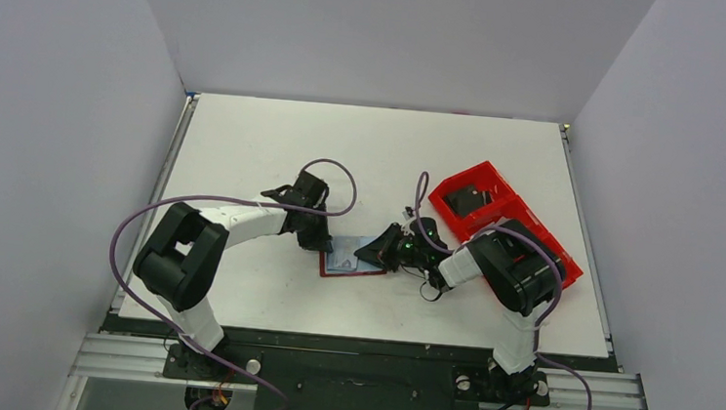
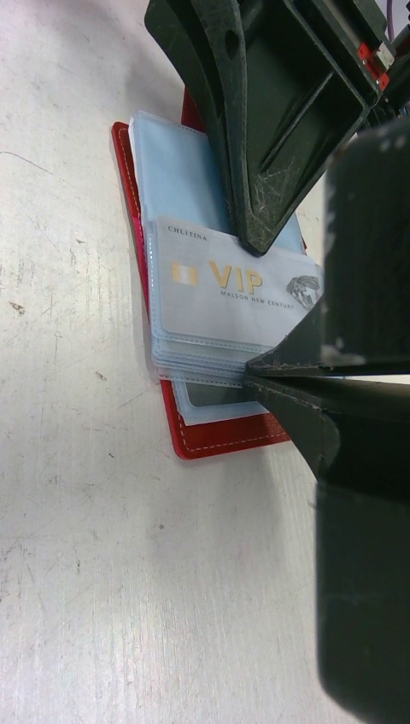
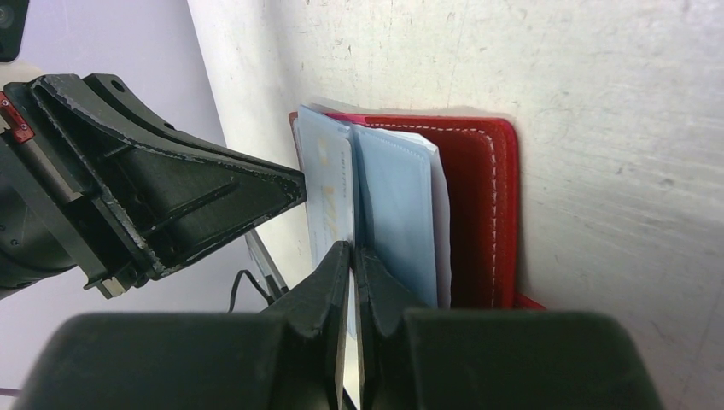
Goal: Take the credit cards out of the card holder
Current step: Remove the credit card from the card holder.
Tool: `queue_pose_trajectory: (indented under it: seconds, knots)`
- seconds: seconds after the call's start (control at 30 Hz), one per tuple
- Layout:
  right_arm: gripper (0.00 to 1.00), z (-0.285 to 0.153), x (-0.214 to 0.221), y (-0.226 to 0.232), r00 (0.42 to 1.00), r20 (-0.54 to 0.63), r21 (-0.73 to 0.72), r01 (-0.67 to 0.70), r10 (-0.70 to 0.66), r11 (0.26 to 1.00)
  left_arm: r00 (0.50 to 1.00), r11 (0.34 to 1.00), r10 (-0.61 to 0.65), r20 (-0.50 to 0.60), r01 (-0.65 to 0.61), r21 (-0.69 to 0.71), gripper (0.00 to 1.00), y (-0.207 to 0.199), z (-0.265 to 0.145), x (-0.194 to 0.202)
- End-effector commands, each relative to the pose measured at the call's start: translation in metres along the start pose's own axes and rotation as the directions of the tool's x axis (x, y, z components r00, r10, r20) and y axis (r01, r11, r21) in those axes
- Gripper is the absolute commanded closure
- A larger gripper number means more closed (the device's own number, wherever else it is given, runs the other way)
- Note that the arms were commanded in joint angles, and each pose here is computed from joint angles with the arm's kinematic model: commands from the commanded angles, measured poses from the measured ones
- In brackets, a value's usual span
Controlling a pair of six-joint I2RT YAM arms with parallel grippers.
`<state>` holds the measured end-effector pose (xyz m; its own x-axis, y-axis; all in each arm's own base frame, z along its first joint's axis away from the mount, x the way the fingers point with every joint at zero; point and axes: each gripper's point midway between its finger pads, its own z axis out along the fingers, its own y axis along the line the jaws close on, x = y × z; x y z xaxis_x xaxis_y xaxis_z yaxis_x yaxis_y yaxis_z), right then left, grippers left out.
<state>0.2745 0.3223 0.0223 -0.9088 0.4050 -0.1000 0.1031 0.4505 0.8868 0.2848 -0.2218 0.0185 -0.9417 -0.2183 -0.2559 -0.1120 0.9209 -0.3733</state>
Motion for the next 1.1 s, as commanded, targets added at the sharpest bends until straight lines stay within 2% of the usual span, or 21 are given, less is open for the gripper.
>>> queue_pose_trajectory:
  seconds: [0.0, 0.23, 0.43, 0.7, 1.07]
  knots:
    - [0.98, -0.006, -0.011, 0.014, 0.998, 0.046, -0.036, 0.04, -0.038, 0.999, 0.996, 0.976, -0.002, -0.092, -0.018, -0.216, 1.0, 0.06, 0.018, 0.033]
    - [0.97, -0.007, -0.013, 0.009, 0.998, 0.053, -0.014, 0.04, -0.039, 0.999, 0.996, 0.976, -0.003, -0.092, -0.017, -0.215, 1.0, 0.06, 0.018, 0.032]
    - [0.91, -0.007, -0.012, 0.012, 0.998, 0.047, -0.031, 0.038, -0.036, 0.999, 0.996, 0.977, -0.001, -0.091, -0.019, -0.213, 1.0, 0.059, 0.018, 0.032]
    - [0.88, -0.004, -0.01, 0.017, 0.999, 0.034, -0.055, 0.033, -0.031, 0.998, 0.996, 0.978, 0.0, -0.093, -0.019, -0.207, 1.0, 0.058, 0.019, 0.031]
    - [0.91, -0.003, -0.008, 0.021, 0.999, 0.033, -0.087, 0.008, -0.005, 0.996, 0.996, 0.979, 0.003, -0.094, -0.022, -0.205, 1.0, 0.057, 0.019, 0.032]
